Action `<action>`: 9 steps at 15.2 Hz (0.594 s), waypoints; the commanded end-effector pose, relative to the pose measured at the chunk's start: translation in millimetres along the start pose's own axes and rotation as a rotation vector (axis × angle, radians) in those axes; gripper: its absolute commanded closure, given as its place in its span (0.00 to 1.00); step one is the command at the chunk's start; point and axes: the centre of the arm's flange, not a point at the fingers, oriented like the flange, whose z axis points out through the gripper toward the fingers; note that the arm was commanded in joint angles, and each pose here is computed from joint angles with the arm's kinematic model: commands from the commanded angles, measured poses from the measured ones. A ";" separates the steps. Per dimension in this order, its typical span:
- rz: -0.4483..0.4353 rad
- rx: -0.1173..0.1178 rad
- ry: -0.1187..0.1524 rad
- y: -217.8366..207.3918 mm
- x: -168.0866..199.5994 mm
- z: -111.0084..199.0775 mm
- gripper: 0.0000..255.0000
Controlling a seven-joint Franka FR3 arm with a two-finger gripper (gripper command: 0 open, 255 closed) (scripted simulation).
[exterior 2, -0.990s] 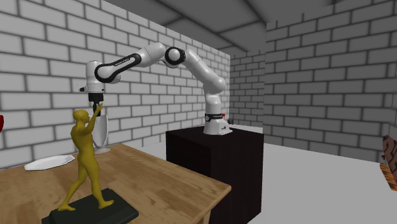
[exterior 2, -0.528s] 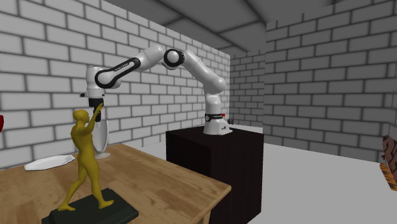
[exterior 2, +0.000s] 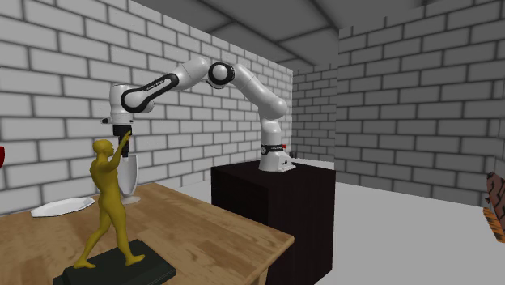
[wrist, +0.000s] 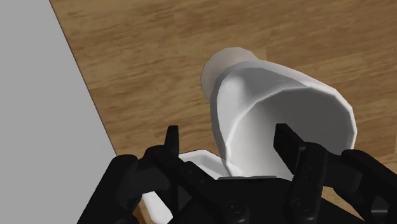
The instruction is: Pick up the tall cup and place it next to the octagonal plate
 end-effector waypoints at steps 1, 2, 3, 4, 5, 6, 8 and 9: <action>0.000 0.000 0.000 0.0 0.0 -0.1 0.00; 0.000 0.000 0.000 0.0 0.0 -0.1 0.00; 0.000 0.000 0.000 -0.1 0.1 0.0 0.00; 0.000 0.000 0.000 -0.1 0.1 -13.2 0.00; 0.000 0.000 0.000 -0.1 0.1 -26.4 0.00; 0.000 0.000 0.000 -0.1 0.1 -39.6 0.00; 0.000 0.000 0.000 -0.1 0.1 -50.0 0.00; 0.000 0.000 0.000 -0.1 0.1 -50.0 0.00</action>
